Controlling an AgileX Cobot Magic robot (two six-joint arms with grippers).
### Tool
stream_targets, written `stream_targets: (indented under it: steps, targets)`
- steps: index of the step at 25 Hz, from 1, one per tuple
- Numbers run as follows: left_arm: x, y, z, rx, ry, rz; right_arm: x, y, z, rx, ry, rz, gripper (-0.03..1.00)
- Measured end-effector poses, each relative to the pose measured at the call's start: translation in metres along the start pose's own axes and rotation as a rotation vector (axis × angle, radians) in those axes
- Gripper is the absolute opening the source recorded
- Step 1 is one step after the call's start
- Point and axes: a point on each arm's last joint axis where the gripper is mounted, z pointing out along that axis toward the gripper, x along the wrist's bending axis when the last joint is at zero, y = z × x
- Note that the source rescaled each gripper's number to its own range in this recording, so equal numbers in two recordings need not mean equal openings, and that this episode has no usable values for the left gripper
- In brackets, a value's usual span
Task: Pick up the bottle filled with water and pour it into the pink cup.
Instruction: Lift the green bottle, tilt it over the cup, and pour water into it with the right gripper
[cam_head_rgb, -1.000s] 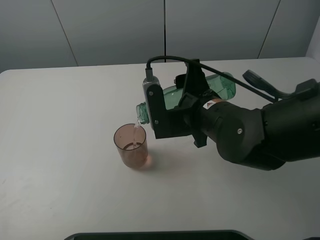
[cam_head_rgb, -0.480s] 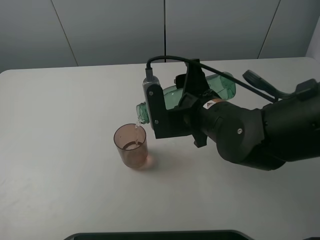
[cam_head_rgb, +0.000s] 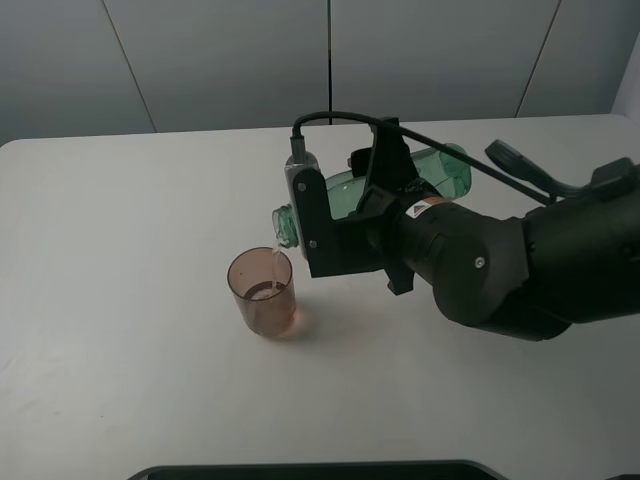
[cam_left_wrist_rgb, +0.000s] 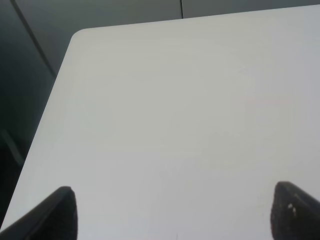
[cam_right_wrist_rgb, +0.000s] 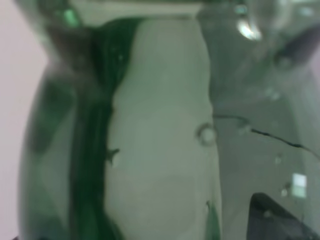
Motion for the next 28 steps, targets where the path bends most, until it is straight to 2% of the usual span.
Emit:
stream_targets:
  steps: [28]
  targets:
    - [0.0, 0.0, 0.0, 0.0, 0.0, -0.004, -0.0028, 0.0056, -0.0003, -0.06, -0.034, -0.078, 0.0]
